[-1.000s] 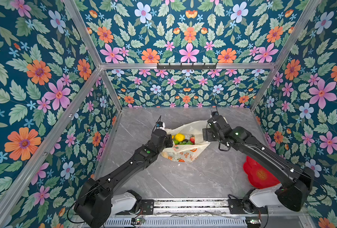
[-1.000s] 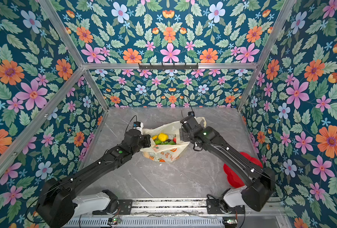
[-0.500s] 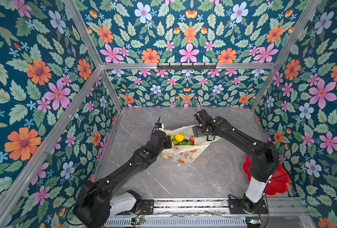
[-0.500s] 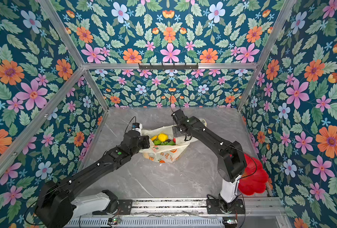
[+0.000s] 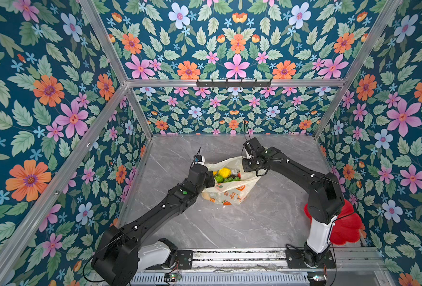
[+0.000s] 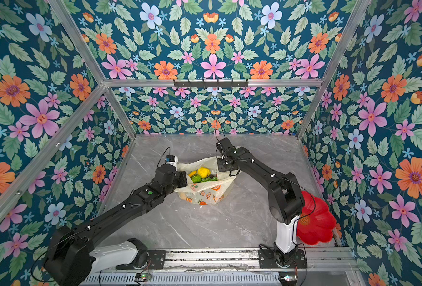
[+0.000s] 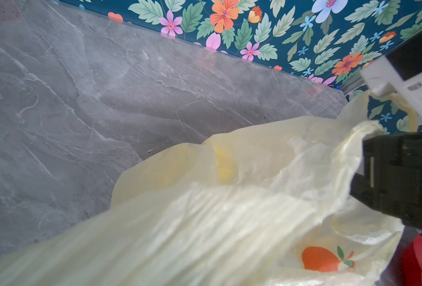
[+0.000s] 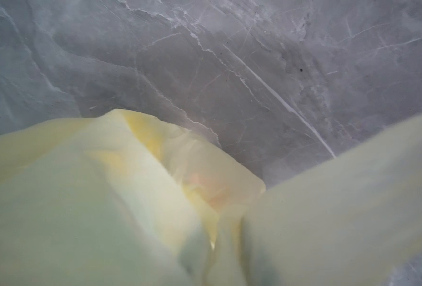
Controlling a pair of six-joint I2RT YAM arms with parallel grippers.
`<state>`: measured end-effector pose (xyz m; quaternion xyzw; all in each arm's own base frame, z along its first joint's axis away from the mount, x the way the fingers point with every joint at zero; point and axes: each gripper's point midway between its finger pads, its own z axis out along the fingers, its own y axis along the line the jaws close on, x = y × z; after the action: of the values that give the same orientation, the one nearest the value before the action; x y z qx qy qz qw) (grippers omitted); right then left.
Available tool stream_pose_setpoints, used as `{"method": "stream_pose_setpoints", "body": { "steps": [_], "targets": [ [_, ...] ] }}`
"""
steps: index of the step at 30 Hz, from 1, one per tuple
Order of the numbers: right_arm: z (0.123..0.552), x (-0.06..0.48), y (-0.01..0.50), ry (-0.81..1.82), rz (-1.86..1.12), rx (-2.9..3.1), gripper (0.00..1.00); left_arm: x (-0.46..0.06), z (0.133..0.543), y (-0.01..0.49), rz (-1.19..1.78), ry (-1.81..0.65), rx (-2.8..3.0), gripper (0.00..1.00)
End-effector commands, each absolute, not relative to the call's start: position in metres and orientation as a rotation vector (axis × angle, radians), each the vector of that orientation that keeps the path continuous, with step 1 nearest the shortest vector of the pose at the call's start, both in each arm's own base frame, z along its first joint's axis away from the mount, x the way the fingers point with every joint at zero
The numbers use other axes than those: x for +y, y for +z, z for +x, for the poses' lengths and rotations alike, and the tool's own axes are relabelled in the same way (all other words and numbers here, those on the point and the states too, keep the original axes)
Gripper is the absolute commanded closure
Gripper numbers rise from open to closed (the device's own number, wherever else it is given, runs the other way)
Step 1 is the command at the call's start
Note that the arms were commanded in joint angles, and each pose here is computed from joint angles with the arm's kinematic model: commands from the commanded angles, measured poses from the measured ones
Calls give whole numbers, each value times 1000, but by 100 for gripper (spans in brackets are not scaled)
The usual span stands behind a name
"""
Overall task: Take fruits out of the plastic bag
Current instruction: Spread open the plastic bag at the center of the table.
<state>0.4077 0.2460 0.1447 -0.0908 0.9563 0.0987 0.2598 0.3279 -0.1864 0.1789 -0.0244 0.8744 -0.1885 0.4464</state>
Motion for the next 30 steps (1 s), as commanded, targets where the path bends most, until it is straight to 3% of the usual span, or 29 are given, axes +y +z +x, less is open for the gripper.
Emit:
{"method": "stream_pose_setpoints", "body": {
  "steps": [1,7,10,14,24,30],
  "targets": [
    [408,256,169,445,-228,2525,100,-174,334,180,-112,-425,2155,100],
    [392,224,250,914,-56,2303,100,-126,352,188,-217,-376,2118,100],
    [396,186,257,1060,118,2228,100,-99,364,189,-309,-455,2085,100],
    [394,176,234,1038,159,2285,100,-107,379,185,-286,-522,2104,100],
    [402,210,221,1071,66,2327,100,-198,386,179,41,-532,2205,100],
    [411,201,221,955,60,2355,100,-188,374,181,-11,-518,2184,100]
  ]
}}
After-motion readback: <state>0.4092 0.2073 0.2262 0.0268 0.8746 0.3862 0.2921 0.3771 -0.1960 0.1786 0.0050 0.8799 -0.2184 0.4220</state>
